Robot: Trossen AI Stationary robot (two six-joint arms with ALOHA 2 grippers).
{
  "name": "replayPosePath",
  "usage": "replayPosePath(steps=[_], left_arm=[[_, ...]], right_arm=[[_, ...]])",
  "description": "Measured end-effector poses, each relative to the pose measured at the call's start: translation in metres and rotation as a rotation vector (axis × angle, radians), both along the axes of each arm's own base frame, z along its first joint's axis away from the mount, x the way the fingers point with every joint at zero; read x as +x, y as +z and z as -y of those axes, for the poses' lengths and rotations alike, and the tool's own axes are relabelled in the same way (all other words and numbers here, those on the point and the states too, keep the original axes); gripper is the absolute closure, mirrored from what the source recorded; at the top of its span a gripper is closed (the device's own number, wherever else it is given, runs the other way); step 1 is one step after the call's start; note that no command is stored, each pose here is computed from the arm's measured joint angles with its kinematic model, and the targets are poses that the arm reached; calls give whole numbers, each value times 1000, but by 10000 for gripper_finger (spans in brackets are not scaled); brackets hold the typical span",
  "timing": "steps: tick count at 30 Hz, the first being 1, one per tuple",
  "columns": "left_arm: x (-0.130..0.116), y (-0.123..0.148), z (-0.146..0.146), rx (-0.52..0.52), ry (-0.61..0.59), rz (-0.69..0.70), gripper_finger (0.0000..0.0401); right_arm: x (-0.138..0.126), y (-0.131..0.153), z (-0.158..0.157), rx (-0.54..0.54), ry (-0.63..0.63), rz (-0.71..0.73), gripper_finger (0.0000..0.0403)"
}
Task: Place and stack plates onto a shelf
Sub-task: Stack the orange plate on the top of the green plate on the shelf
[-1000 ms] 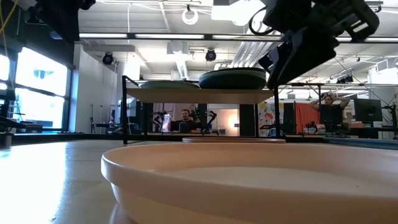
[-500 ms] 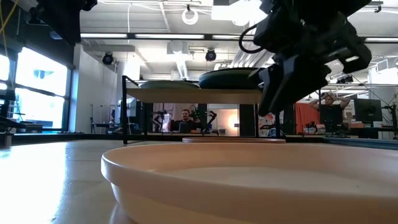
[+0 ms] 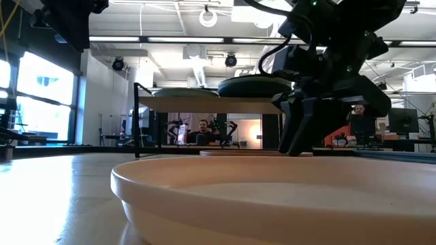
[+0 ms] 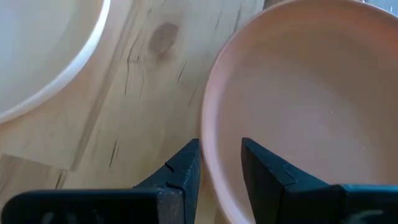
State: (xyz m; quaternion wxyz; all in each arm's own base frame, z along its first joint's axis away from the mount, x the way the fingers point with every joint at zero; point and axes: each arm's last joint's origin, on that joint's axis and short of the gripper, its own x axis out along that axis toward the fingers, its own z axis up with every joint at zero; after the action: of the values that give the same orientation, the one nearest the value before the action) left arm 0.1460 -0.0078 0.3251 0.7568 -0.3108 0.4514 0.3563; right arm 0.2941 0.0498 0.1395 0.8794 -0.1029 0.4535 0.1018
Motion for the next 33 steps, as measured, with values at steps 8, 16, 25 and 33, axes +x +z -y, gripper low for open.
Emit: replayPosePath(steps=[8, 16, 25, 33], left_arm=[[0, 0, 0, 0, 0, 0, 317], [0, 0, 0, 0, 0, -1, 317], [0, 0, 0, 0, 0, -1, 317], [0, 0, 0, 0, 0, -1, 317]], right_arm=[[-2, -2, 0, 0, 2, -23, 309], [-1, -7, 8, -4, -23, -49, 309], [0, -17, 3, -5, -15, -78, 309], [0, -16, 3, 1, -12, -73, 384]])
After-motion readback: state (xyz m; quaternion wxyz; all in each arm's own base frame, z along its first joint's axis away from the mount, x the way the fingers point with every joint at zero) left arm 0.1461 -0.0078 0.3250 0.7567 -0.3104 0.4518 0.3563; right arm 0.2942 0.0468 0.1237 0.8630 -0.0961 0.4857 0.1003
